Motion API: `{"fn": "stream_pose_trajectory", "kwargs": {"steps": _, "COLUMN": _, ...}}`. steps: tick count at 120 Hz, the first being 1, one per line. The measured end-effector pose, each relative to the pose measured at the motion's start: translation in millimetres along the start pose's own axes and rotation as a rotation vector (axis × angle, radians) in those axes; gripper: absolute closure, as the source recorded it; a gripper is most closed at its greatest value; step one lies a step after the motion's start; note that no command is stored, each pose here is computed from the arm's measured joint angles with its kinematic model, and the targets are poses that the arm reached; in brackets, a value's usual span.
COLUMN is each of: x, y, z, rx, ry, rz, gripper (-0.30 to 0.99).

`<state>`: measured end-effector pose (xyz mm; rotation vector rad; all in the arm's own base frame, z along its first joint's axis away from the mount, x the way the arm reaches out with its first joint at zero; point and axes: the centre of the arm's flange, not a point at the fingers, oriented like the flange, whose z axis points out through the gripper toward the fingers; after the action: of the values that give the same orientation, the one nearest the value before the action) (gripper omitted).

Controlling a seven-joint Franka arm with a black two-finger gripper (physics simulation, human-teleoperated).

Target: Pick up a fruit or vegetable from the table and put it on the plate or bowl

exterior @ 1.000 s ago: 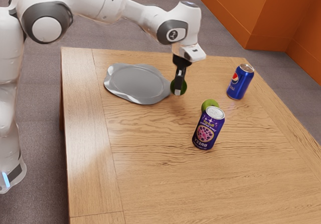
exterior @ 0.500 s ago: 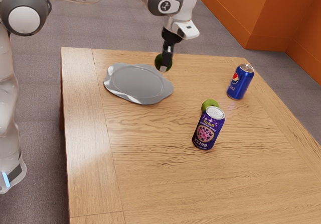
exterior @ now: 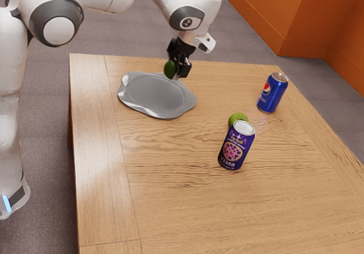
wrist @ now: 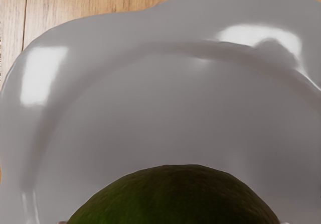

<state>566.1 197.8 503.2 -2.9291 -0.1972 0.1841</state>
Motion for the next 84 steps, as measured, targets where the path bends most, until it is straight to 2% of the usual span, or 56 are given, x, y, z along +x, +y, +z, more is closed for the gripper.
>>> {"fn": "stream_pose_trajectory", "kwargs": {"steps": 16, "x": 4.2, "y": 1.0, "z": 3.4, "rx": 0.001, "ry": 0.011, "rz": -0.053, "gripper": 0.30}}
{"fn": "stream_pose_trajectory", "kwargs": {"steps": 28, "x": 4.9, "y": 2.0, "z": 3.8, "rx": -0.004, "ry": 0.012, "rz": -0.085, "gripper": 0.17}}
{"fn": "stream_pose_trajectory", "kwargs": {"steps": 46, "x": 4.7, "y": 2.6, "z": 4.2, "rx": -0.011, "ry": 0.010, "rz": -0.125, "gripper": 0.06}}
{"fn": "stream_pose_trajectory", "kwargs": {"steps": 84, "x": 4.5, "y": 3.5, "z": 4.3, "rx": -0.014, "ry": 0.007, "rz": -0.179, "gripper": 0.01}}
